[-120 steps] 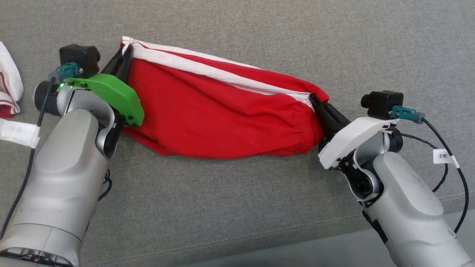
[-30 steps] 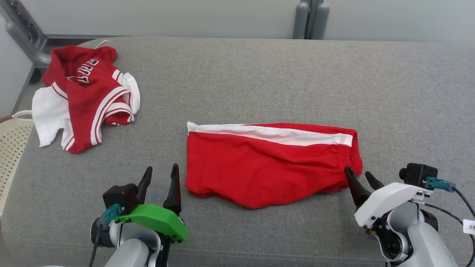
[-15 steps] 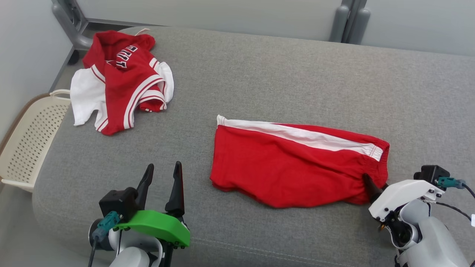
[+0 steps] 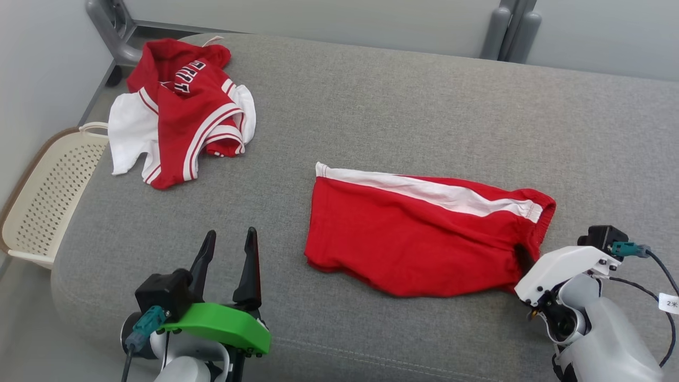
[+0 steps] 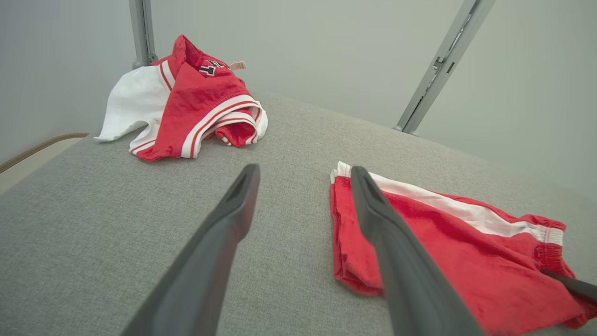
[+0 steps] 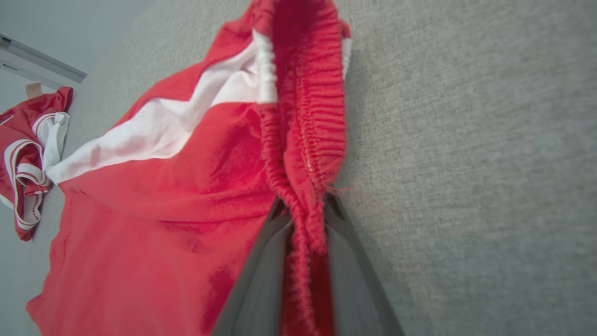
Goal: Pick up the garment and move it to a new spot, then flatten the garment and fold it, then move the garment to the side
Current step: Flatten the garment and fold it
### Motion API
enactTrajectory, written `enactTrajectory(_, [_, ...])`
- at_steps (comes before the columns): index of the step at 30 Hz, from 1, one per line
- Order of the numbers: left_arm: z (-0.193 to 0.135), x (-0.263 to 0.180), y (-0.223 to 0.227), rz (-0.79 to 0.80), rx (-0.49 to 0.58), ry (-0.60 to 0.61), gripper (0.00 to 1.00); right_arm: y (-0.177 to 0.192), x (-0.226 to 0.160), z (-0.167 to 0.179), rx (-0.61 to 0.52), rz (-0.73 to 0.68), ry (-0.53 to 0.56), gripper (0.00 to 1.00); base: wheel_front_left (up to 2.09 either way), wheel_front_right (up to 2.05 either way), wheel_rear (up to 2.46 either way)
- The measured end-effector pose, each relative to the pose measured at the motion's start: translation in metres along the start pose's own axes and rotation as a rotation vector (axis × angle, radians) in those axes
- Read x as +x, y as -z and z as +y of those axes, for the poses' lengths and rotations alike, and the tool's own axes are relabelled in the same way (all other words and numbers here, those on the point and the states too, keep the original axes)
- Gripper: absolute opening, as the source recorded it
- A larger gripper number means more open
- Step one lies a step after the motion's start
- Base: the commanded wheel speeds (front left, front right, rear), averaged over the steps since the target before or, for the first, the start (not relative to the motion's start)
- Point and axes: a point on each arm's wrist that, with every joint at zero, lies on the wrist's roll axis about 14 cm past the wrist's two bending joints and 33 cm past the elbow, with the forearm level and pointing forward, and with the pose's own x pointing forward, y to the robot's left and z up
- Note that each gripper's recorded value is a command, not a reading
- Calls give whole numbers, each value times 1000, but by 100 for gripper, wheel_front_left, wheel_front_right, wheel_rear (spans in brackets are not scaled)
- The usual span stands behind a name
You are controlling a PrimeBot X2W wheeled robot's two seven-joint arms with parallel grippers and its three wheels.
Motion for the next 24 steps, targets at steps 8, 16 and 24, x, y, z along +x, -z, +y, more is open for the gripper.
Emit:
enactTrajectory(8, [-19,6,-1,-1,-4,59,100,-46,-16,-26,-4,-91,26,0,0,0,0])
enactTrajectory(16, [-41,10,-2,-2,-14,122,100,-101,-54,-83,-47,-193,143,0,0,0,0])
enactTrajectory(24, [-50,11,-6,-13,-19,150,100,-109,-62,-57,-71,-215,79,0,0,0,0])
